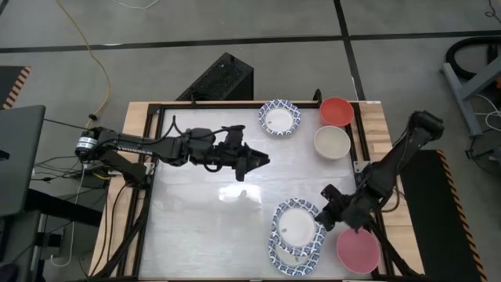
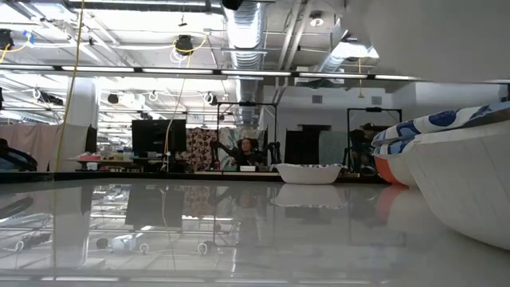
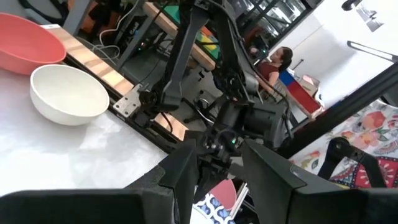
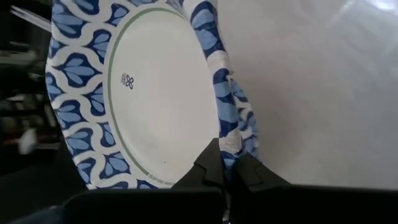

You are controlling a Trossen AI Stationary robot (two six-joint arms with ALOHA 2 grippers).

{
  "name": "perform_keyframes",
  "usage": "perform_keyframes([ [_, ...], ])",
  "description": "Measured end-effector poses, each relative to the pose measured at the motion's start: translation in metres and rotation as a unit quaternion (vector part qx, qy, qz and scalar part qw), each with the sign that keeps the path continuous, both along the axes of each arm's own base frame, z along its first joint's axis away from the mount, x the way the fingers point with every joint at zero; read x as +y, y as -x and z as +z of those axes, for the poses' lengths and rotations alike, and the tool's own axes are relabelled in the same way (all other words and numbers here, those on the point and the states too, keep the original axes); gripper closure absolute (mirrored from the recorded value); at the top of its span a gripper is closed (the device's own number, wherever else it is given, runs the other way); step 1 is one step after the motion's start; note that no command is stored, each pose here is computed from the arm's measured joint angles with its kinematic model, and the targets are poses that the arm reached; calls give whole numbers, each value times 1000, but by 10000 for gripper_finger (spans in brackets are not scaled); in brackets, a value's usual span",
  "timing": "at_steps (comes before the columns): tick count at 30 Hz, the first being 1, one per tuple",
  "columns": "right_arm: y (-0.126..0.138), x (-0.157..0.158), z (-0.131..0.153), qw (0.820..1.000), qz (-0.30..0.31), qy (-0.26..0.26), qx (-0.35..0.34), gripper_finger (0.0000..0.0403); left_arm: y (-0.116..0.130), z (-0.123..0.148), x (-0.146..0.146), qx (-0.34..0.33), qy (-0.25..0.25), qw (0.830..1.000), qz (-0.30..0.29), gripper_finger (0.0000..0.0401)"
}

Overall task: Nest bowls inside each other
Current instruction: Stack the bottom right white blue patterned bowl on top of the bottom white blue patterned bowls

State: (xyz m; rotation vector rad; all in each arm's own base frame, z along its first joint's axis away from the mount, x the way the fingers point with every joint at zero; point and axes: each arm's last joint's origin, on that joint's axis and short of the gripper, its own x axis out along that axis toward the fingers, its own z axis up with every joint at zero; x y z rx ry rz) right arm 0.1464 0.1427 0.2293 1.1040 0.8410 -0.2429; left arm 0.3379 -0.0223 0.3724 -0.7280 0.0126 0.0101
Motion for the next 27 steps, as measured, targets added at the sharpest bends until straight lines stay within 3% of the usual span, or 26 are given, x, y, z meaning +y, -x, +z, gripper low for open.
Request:
perform_keyframes([
  [6,-7,11,-15,1000,-2,8,28,387,0,0,3,-2,-3,1000,16,282],
  [15,-12,22,-23,997,40,-29,60,387,0,0,5,0,-28,999,46,282],
  [27,-14,23,-25,997,60,-4,48,387,0,0,6,2,-28,998,52,282],
])
